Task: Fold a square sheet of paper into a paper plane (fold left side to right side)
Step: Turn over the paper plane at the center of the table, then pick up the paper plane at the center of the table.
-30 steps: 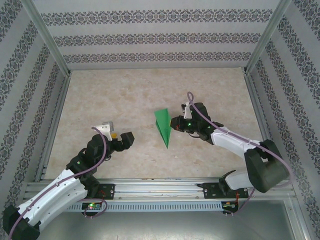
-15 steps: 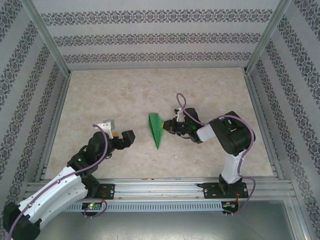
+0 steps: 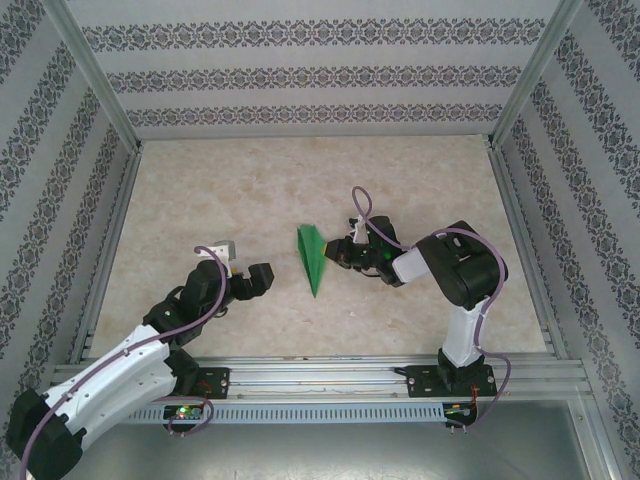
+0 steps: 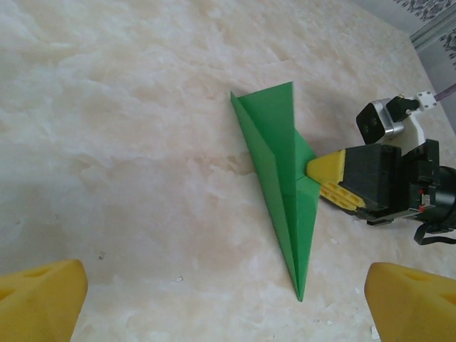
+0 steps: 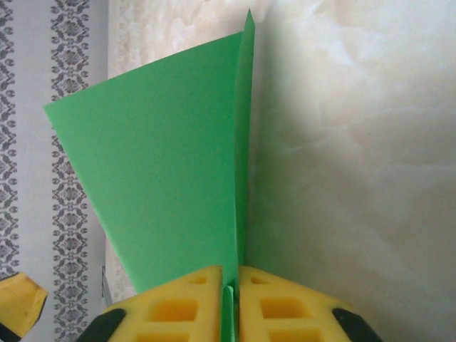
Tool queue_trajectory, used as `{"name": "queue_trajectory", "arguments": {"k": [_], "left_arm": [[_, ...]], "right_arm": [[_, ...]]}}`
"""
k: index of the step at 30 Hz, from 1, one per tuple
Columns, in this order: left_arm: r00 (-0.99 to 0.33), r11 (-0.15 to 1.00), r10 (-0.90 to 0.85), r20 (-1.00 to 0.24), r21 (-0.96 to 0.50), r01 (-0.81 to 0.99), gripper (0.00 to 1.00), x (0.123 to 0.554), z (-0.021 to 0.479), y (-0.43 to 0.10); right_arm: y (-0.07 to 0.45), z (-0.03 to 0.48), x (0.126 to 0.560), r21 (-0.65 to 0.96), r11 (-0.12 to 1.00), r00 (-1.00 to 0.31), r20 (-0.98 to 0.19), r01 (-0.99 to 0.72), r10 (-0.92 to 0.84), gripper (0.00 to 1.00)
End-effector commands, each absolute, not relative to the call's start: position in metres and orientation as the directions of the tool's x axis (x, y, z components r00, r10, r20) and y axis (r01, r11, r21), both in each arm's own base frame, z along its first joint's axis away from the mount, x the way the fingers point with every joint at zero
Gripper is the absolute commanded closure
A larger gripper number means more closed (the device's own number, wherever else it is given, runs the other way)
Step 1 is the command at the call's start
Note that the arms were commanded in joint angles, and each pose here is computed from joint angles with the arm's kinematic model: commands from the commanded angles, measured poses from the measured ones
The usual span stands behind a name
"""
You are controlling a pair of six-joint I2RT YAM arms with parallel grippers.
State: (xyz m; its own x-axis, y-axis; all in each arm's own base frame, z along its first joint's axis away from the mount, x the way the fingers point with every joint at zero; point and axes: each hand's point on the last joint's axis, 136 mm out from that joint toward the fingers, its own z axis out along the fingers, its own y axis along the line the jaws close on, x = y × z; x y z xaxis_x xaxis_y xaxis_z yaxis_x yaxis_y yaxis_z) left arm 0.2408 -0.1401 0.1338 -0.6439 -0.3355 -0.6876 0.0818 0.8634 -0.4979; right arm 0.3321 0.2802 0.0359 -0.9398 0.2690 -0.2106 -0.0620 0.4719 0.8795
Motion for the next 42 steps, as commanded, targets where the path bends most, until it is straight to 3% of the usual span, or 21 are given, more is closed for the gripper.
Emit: {"name": "queue_trajectory", "arguments": {"k": [1,9,16,25,42], "left_arm": [[-0.621,0.843,-0.366,-0.693,-0.530,0.095,0.00,0.249,0.150,-0.143],[-0.626,0.845,-0.362,-0.691,-0.527,0.094,0.00,0.248,0.148,-0.143],[-0.618,0.853,-0.363,-0.697,-0.515,0.080,0.00,0.248,0.148,-0.138],[-0.592,0.853,-0.376,-0.712,-0.515,0.078,0.00,0.251,0.153,-0.132],[-0.594,0.855,-0.371,-0.714,-0.512,0.081,0.00,0.250,0.146,-0.130]], "right_arm": [[0.273,0.037,0.337,0.867,0.494,-0.928,-0.237,-0.069,0.287,0.78],[0.267,0.038,0.336,0.847,0.529,-0.925,-0.242,-0.054,0.294,0.64],[0.241,0.040,0.328,0.756,0.655,-0.911,-0.274,-0.007,0.307,0.46],[0.243,0.075,0.293,0.556,0.822,-0.948,-0.311,-0.124,0.067,0.47],[0.299,0.056,0.292,0.473,0.867,-0.972,-0.229,-0.155,-0.049,0.42]]}}
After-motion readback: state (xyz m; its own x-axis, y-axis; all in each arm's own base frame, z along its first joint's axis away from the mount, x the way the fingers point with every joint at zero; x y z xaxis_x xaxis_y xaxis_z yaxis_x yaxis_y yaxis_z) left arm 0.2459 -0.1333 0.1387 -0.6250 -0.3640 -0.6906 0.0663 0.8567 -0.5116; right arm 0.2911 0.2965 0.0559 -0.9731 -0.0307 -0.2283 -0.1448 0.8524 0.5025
